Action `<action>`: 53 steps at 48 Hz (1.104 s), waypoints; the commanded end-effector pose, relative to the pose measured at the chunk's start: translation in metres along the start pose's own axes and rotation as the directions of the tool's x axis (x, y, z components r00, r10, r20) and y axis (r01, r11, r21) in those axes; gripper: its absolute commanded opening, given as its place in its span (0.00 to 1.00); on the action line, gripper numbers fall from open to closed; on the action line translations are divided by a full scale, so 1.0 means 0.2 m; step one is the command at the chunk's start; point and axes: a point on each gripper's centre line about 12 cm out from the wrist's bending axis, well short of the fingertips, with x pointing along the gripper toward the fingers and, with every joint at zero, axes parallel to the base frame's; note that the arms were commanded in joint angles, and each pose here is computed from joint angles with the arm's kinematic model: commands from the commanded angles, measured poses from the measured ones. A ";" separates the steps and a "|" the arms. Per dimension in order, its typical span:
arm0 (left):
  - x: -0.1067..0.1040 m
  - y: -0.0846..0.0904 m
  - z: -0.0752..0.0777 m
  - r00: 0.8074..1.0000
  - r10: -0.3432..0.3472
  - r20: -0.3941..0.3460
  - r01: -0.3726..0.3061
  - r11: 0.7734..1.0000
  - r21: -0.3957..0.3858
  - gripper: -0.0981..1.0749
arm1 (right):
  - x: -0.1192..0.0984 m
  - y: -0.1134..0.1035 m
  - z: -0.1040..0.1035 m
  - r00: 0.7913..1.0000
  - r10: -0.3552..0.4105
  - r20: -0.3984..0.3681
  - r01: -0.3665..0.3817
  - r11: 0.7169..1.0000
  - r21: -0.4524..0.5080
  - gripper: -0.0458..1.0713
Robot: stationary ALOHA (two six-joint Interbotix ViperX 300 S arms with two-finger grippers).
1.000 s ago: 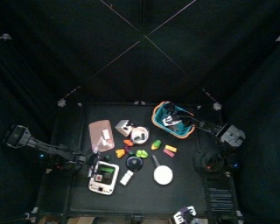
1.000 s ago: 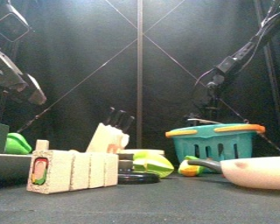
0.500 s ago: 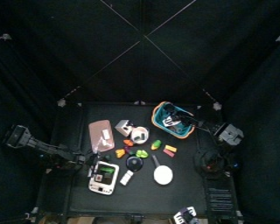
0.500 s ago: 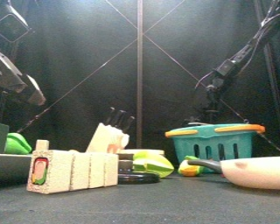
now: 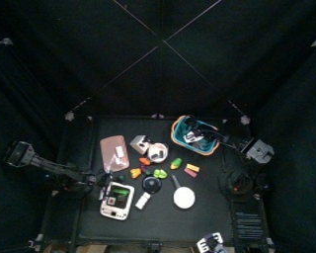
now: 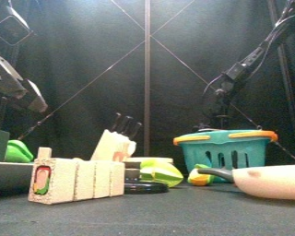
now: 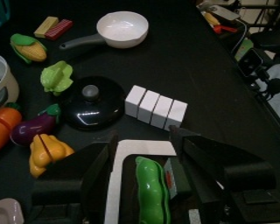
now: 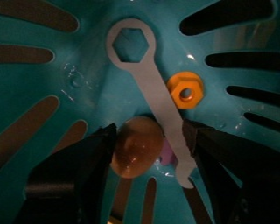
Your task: Grab egg
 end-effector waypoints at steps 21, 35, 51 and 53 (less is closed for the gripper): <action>0.00 0.01 0.00 1.000 0.006 0.002 -0.006 1.000 -0.008 0.83 | -0.15 0.03 0.07 0.991 0.087 -0.098 -0.073 0.988 0.139 0.87; 0.00 0.01 0.00 1.000 0.008 0.002 -0.008 1.000 -0.013 0.83 | -0.08 -0.03 0.00 0.990 0.039 -0.137 -0.014 0.984 0.177 0.87; 0.00 0.01 0.00 1.000 0.008 0.000 -0.008 1.000 -0.016 0.83 | -0.03 -0.02 -0.02 0.992 0.048 -0.115 -0.026 0.982 0.186 0.87; 0.00 0.01 0.00 1.000 0.009 0.000 -0.009 1.000 -0.014 0.83 | -0.03 -0.02 -0.02 0.993 0.049 -0.112 -0.027 0.982 0.186 0.87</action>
